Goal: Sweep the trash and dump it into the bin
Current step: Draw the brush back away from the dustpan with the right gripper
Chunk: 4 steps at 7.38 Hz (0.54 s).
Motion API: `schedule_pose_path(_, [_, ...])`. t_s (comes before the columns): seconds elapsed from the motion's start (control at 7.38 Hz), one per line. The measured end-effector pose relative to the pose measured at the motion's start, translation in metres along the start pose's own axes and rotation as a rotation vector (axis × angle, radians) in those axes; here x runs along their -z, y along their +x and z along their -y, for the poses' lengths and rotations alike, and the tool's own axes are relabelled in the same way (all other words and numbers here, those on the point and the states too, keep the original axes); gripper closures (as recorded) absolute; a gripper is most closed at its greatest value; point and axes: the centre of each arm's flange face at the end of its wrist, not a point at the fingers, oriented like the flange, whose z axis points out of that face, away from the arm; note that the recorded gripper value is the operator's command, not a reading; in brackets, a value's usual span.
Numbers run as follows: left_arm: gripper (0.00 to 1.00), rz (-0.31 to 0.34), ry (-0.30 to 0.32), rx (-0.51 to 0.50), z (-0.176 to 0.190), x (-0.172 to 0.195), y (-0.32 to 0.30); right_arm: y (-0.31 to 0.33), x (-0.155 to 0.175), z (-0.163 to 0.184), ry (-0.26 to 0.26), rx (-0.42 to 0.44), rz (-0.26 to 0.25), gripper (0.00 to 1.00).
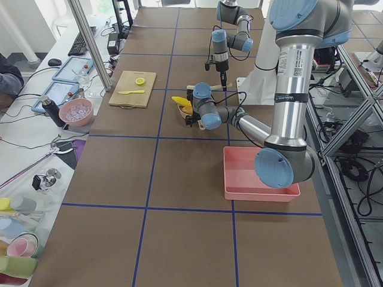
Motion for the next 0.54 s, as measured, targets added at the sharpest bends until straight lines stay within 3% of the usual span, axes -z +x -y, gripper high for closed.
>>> schedule_pose_path(0.41, [1.0,-0.016,-0.001,0.002,0.0,0.0,0.002,0.021,0.028,0.037,0.018,0.079,-0.07,1.0])
schedule_pose_path(0.54, [0.4,-0.017,-0.001,0.001,0.0,0.0,0.002,0.031,0.033,0.046,0.026,0.1,-0.09,1.0])
